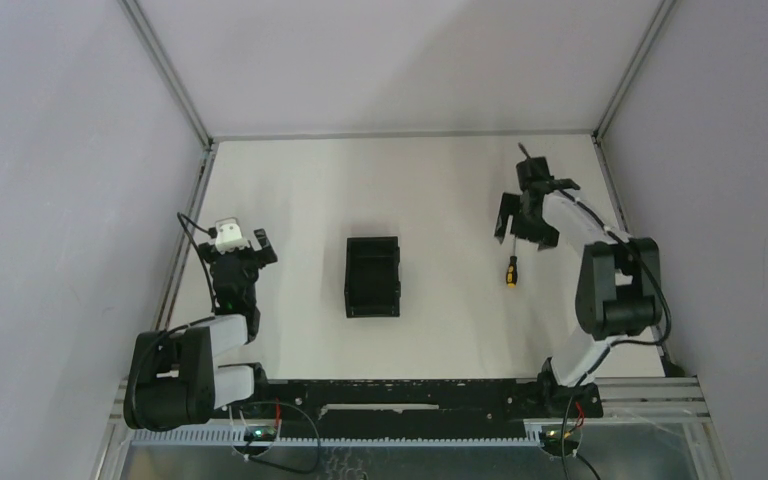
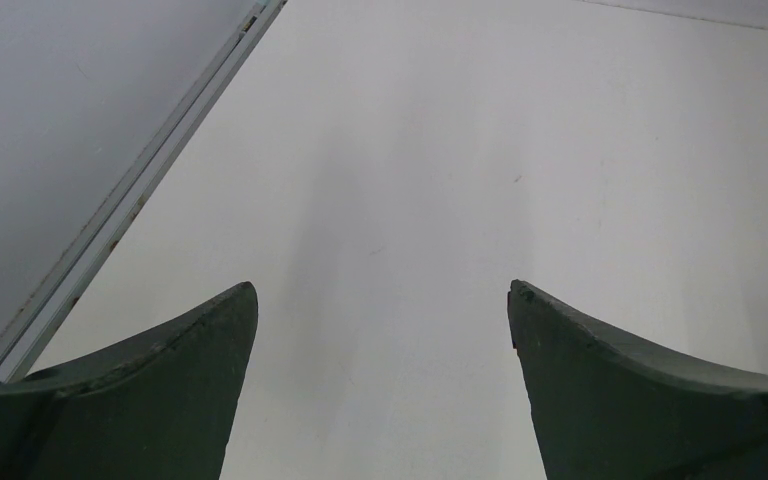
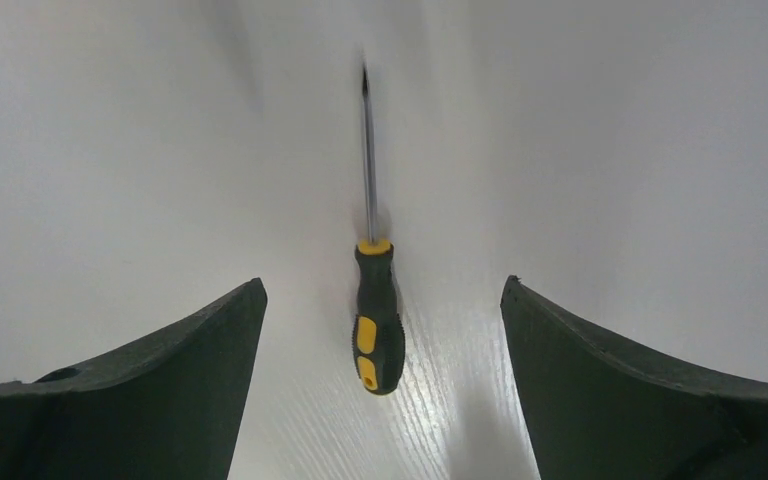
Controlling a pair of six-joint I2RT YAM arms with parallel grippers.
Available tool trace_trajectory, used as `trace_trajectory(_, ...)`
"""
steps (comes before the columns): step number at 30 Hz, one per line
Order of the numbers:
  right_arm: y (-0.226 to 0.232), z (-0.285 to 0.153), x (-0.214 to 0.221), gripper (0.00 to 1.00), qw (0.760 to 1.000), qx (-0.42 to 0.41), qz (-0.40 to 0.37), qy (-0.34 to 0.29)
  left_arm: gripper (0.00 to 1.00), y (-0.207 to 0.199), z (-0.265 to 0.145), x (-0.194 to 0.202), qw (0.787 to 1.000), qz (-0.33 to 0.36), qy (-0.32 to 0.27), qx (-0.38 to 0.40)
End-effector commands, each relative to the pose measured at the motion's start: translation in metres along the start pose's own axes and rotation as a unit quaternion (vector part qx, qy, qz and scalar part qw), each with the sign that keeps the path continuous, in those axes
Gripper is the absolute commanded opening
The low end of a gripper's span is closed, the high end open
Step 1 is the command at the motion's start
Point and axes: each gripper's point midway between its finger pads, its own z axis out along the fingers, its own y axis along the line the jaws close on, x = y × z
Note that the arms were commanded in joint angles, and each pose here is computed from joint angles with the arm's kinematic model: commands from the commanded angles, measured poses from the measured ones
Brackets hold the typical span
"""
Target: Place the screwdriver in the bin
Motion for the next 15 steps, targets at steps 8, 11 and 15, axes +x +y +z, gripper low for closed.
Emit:
trace_trajectory(8, 0.003, 0.057, 0.063, 0.61, 0.994, -0.010, -0.030, 0.107, 1.00, -0.004, 0.011, -0.032, 0.999, -0.001, -0.044, 0.003)
trace_trajectory(11, 0.006, 0.055, 0.061, 0.08, 0.994, -0.020, -0.033, 0.106, 1.00, -0.004, 0.011, -0.033, 0.999, -0.001, -0.045, 0.003)
trace_trajectory(15, 0.003, 0.022, 0.037, 0.00, 0.997, -0.013, -0.035, 0.075, 1.00, -0.004, 0.011, -0.033, 0.999, -0.001, -0.044, 0.003)
